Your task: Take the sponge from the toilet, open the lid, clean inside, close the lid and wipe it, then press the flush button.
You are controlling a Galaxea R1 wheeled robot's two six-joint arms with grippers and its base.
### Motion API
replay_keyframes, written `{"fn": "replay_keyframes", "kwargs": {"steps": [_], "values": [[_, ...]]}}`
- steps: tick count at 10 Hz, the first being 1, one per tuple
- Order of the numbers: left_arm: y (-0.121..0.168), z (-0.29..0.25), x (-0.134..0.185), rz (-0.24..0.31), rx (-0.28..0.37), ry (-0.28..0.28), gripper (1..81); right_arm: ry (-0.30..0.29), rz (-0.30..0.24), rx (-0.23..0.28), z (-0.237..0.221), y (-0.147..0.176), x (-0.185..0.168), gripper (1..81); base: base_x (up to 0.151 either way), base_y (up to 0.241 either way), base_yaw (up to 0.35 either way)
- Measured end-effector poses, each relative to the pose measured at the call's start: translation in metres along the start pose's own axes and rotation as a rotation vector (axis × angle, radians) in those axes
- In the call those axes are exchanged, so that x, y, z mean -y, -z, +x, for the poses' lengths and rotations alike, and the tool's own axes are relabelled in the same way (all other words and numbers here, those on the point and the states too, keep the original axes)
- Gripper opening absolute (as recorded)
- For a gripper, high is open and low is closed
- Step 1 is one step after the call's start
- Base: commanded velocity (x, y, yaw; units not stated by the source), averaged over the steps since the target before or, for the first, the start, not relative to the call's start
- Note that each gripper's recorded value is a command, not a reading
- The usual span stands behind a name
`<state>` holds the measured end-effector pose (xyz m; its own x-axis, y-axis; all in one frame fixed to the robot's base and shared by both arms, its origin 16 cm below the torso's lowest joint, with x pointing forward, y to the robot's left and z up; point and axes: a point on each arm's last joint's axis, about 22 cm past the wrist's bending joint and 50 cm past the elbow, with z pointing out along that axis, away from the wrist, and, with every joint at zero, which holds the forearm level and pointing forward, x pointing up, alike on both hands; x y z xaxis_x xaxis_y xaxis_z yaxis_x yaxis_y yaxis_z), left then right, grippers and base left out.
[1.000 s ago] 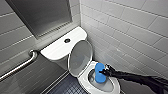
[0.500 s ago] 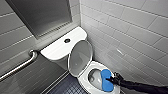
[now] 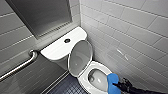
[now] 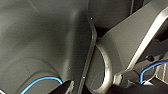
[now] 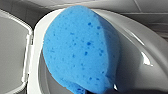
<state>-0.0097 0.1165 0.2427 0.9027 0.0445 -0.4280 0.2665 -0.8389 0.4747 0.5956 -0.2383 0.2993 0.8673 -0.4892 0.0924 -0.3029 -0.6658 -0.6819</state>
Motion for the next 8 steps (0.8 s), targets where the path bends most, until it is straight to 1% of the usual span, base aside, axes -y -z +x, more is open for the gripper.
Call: {"fn": "replay_keyframes", "kwargs": {"steps": [1,3,5,6,7,8], "values": [[-0.001,0.0,-0.002,-0.003,0.0,0.0,81.1,-0.015,-0.009,-0.014,-0.006,0.012,-0.013,1.0,0.0,0.0,0.0],[-0.001,0.0,-0.002,-0.003,0.0,-0.001,81.1,-0.048,-0.008,-0.059,-0.02,0.027,-0.027,1.0,0.0,0.0,0.0],[-0.001,0.0,-0.003,-0.003,0.0,-0.001,81.1,-0.087,-0.015,-0.091,-0.042,0.043,-0.045,1.0,0.0,0.0,0.0],[-0.001,0.0,-0.003,-0.003,0.0,-0.001,81.1,-0.102,-0.022,-0.095,-0.054,0.051,-0.052,1.0,0.0,0.0,0.0],[-0.001,0.001,-0.003,-0.003,-0.001,-0.001,81.1,-0.127,-0.036,-0.083,-0.075,0.066,-0.063,1.0,0.0,0.0,0.0],[-0.001,0.002,-0.003,-0.004,-0.003,-0.002,81.1,-0.15,-0.075,-0.041,-0.101,0.089,-0.082,1.0,0.0,0.0,0.0]]}}
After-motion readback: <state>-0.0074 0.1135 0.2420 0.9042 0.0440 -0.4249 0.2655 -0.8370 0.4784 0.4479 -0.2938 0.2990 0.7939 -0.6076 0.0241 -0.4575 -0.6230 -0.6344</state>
